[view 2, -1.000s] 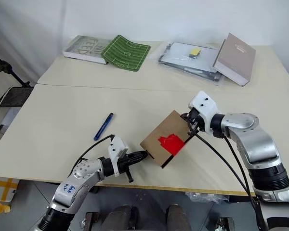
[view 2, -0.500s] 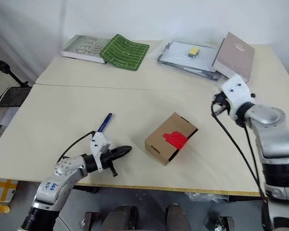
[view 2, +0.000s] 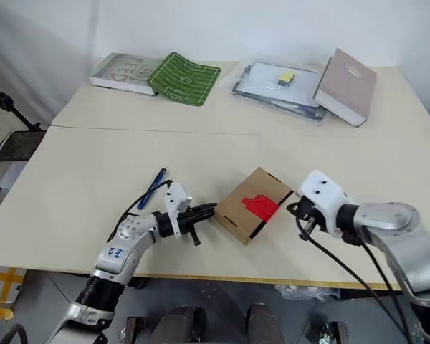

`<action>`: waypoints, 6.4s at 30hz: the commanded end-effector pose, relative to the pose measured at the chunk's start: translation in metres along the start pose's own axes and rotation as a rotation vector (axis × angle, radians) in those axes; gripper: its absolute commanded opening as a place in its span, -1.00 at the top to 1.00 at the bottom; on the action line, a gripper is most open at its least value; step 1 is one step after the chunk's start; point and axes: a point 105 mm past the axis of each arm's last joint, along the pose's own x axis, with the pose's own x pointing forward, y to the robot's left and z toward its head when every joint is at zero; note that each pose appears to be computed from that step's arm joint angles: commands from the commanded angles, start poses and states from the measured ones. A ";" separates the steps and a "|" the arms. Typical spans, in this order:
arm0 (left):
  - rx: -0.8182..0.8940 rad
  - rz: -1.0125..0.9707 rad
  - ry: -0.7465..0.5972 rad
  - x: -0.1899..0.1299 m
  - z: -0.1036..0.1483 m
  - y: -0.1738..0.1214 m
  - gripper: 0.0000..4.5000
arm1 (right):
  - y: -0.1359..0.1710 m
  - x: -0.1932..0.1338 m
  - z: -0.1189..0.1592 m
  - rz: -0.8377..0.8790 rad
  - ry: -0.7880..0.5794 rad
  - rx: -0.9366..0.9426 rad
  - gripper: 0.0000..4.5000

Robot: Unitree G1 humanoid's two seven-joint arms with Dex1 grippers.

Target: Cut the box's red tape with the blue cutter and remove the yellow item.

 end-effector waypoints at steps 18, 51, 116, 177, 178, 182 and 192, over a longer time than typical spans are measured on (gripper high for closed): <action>-0.040 -0.115 0.030 -0.007 0.014 -0.028 1.00 | -0.067 0.007 0.035 -0.278 -0.140 -0.123 0.99; 0.087 -0.202 -0.033 0.017 0.029 0.015 1.00 | 0.057 -0.032 -0.009 0.044 0.060 0.080 0.99; -0.156 0.689 0.347 -0.157 -0.015 0.064 -1.00 | -0.045 0.002 0.056 -0.026 -0.394 -0.033 -1.00; -0.116 0.780 0.414 -0.125 -0.049 0.066 0.81 | -0.052 -0.002 0.082 0.058 -0.339 -0.135 -1.00; -0.108 0.771 0.419 -0.126 -0.047 0.065 0.81 | -0.051 -0.001 0.084 0.063 -0.343 -0.139 -1.00; -0.073 0.606 0.443 -0.127 -0.037 0.044 0.81 | -0.037 0.006 0.097 0.110 -0.356 -0.169 -1.00; 0.091 0.369 0.446 -0.161 -0.011 0.005 0.81 | 0.053 0.055 0.133 0.376 -0.312 -0.270 -0.83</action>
